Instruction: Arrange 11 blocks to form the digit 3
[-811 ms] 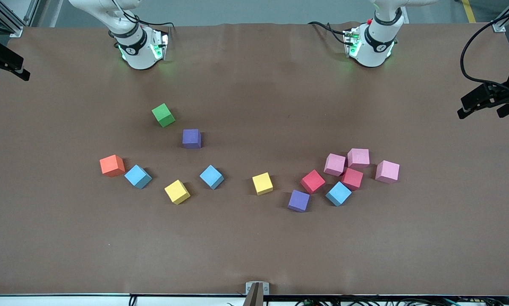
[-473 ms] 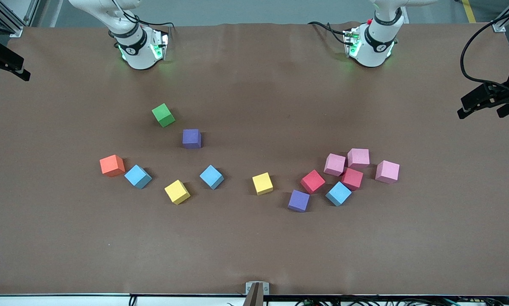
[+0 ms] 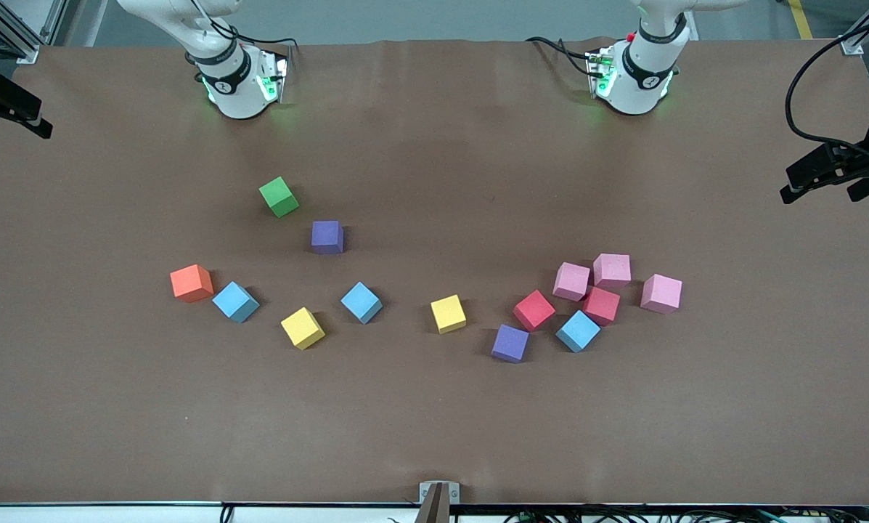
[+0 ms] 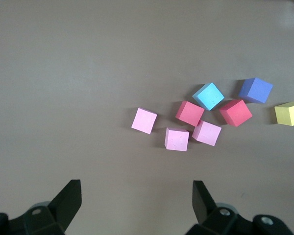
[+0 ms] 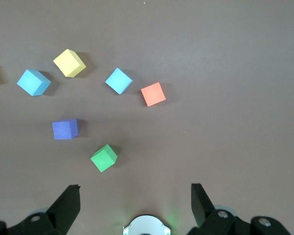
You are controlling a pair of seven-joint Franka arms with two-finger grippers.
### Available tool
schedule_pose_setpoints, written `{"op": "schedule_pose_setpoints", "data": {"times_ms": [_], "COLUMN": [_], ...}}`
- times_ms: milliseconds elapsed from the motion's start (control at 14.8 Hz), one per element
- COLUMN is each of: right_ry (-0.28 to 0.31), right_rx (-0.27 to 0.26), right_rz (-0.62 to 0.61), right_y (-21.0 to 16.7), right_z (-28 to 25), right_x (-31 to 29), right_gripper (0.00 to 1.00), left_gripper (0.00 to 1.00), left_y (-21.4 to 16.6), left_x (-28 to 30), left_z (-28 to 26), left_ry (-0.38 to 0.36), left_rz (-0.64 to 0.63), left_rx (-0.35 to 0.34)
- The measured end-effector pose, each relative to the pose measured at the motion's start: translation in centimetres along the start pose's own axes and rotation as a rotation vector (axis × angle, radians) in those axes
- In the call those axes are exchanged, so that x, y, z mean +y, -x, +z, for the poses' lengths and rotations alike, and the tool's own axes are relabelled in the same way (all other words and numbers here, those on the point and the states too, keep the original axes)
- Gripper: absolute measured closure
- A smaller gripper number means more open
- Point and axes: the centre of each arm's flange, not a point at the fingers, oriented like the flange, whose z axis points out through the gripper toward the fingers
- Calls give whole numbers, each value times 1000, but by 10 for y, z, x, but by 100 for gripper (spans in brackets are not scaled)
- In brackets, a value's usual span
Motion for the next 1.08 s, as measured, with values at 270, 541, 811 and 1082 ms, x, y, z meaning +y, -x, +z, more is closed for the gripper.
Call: {"op": "schedule_pose_setpoints", "data": {"times_ms": [270, 541, 811, 1082], "right_ry": [0, -5, -6, -6], "right_rx": [-4, -6, -6, -5], "right_rz": [0, -1, -1, -1], "right_y": [0, 0, 0, 0], "right_z": [1, 1, 1, 1], "right_x": [0, -1, -1, -1], "right_gripper": [0, 0, 0, 0], "left_gripper": [0, 0, 0, 0], "left_y": [-11, -30, -38, -35], "left_x": [-2, -4, -7, -6], "left_z": [44, 119, 189, 260], "left_ry": [-5, -9, -5, -4], "left_rz": [-4, -2, 53, 100], "left_rx": [-83, -158, -144, -102]}}
